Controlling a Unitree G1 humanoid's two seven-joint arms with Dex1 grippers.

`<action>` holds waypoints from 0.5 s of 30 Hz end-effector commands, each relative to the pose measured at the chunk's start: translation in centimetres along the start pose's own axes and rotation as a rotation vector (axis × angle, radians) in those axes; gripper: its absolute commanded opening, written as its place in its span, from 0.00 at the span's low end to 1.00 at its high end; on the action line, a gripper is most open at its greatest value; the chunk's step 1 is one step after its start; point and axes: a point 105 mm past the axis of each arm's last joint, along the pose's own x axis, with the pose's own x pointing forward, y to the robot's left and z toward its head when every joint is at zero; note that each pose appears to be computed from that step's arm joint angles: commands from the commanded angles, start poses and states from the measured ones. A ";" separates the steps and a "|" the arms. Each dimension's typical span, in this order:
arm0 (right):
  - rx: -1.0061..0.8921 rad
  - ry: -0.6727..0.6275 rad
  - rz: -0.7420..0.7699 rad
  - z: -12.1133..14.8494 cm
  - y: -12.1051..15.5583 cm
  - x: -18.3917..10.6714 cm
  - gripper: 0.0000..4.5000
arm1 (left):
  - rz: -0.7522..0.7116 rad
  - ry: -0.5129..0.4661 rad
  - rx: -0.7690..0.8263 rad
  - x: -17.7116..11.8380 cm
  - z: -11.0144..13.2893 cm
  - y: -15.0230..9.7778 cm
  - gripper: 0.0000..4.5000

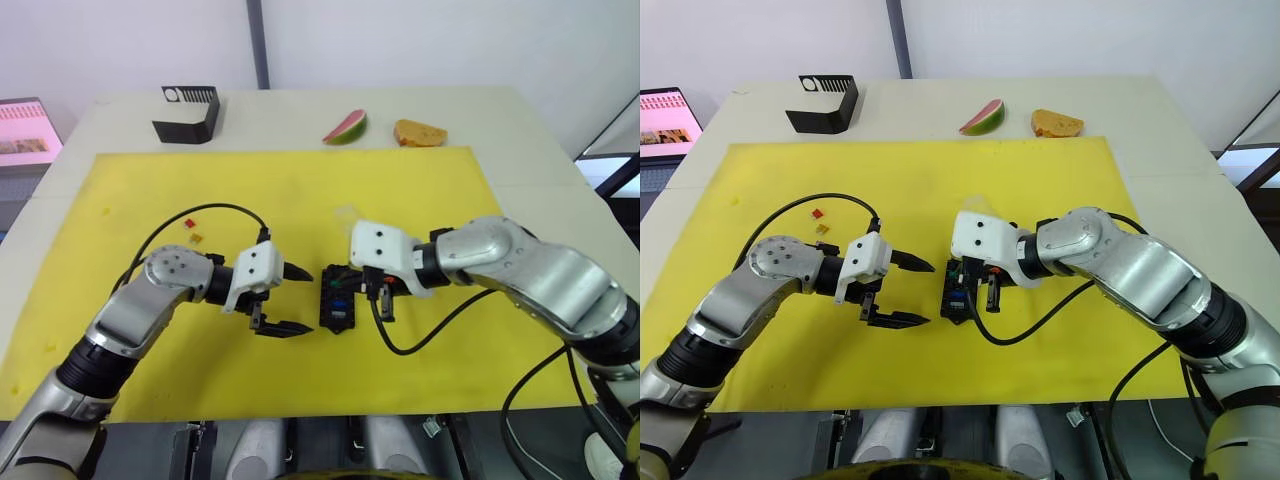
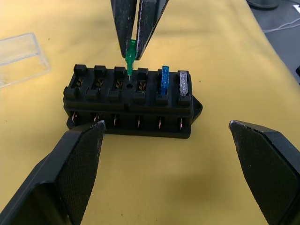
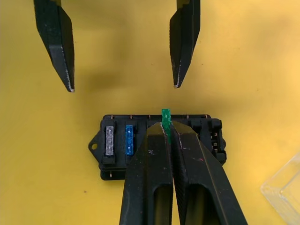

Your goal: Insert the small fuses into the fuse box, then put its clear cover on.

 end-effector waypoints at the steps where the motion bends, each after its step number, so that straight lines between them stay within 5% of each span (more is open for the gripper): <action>1: -0.038 -0.008 0.001 0.2 0.1 0.0 0.00 | 0.011 -0.008 0.026 -0.1 0.5 -0.1 0.99; 15: -0.039 -0.001 0.014 0.0 0.4 0.5 0.00 | 0.022 -0.015 0.042 0.5 0.8 0.5 0.99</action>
